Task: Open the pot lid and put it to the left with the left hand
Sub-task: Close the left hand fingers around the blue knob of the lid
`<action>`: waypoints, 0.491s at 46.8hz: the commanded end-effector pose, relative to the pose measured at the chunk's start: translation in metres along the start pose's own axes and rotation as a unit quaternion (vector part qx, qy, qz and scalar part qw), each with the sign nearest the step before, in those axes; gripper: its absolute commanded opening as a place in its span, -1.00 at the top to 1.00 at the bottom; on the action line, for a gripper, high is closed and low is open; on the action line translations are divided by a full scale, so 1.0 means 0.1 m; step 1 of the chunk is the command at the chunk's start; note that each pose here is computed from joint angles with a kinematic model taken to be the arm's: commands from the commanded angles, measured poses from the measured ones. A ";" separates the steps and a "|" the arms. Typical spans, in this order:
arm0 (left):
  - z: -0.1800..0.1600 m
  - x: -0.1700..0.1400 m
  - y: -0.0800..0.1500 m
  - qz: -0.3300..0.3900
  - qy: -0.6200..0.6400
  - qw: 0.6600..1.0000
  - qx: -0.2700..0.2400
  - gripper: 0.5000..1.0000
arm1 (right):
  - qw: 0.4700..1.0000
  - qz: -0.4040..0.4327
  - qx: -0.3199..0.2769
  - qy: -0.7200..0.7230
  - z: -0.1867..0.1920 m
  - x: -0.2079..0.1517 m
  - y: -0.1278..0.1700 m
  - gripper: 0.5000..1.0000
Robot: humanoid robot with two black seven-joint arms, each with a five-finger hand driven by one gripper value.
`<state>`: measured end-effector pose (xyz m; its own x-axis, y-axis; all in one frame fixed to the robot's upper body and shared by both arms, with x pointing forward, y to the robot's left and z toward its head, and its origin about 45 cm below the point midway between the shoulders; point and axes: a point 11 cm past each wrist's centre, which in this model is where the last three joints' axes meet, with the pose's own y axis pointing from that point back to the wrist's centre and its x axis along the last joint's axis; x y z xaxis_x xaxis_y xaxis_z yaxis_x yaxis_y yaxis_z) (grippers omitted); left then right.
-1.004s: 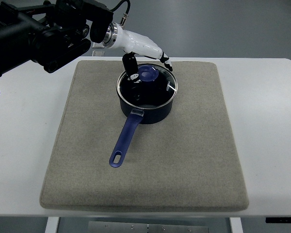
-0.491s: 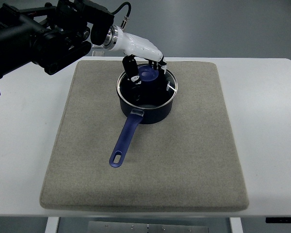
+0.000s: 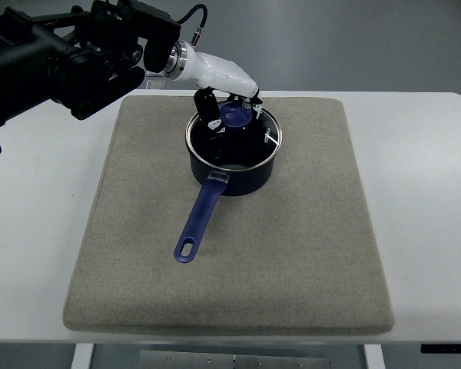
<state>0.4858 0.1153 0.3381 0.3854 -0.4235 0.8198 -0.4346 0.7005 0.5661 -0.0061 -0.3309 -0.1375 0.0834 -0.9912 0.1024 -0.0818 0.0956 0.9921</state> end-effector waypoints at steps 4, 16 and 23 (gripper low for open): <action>0.02 0.05 0.01 0.003 -0.003 1.000 -0.001 1.00 | 1.000 0.000 0.000 0.000 0.00 0.00 0.00 -0.67; 0.03 0.08 0.02 0.005 -0.005 1.000 -0.002 1.00 | 1.000 0.000 0.000 0.000 0.00 0.00 0.00 -0.67; 0.04 0.06 0.00 0.004 -0.003 1.000 -0.004 1.00 | 1.000 0.000 -0.001 0.000 0.01 0.00 0.00 -0.67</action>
<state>0.4853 0.1107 0.3448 0.3752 -0.4224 0.8251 -0.4322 0.7077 0.5588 -0.0063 -0.3309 -0.1375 0.0837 -0.9912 0.1024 -0.0815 0.0956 0.9921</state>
